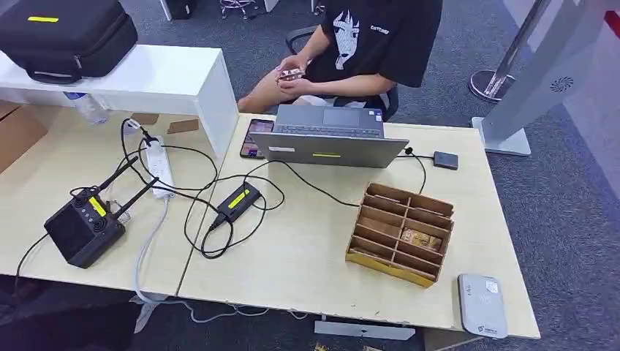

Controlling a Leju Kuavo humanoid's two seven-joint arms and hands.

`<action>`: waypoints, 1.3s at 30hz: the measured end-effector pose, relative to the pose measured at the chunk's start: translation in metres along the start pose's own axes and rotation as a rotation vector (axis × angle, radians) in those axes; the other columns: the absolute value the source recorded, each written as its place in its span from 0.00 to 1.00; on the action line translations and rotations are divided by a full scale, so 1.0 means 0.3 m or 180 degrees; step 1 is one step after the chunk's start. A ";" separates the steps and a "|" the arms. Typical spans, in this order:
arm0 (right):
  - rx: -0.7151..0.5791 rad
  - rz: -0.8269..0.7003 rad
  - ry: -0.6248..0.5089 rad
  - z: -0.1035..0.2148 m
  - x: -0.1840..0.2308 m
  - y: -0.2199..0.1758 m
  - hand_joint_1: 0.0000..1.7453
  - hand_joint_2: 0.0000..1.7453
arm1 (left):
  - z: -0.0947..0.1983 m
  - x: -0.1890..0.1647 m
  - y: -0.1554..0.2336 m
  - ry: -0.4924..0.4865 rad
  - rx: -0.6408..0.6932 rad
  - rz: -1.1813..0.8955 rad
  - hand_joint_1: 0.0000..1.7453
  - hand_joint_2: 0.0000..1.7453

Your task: Pass the card to the sensor for recognition and then transmit it.

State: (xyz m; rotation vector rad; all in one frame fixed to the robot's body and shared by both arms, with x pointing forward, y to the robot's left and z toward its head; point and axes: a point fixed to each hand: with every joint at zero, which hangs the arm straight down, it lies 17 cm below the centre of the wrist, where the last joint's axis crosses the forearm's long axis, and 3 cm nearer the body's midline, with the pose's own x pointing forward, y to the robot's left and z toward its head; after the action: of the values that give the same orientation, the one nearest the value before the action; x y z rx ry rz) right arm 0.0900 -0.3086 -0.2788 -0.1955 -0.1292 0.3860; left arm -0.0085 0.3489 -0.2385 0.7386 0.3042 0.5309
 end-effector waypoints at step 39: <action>0.0166 0.0173 -0.0073 0.007 -0.022 0.048 0.00 1.00 | -0.009 0.024 0.014 -0.0079 0.0029 -0.0013 0.00 1.00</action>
State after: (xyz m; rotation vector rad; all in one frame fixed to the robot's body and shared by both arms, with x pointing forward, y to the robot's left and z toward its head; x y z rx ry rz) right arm 0.0784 -0.2978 -0.2805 -0.1433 -0.1366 0.4454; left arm -0.0051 0.3571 -0.2380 0.7528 0.2854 0.5164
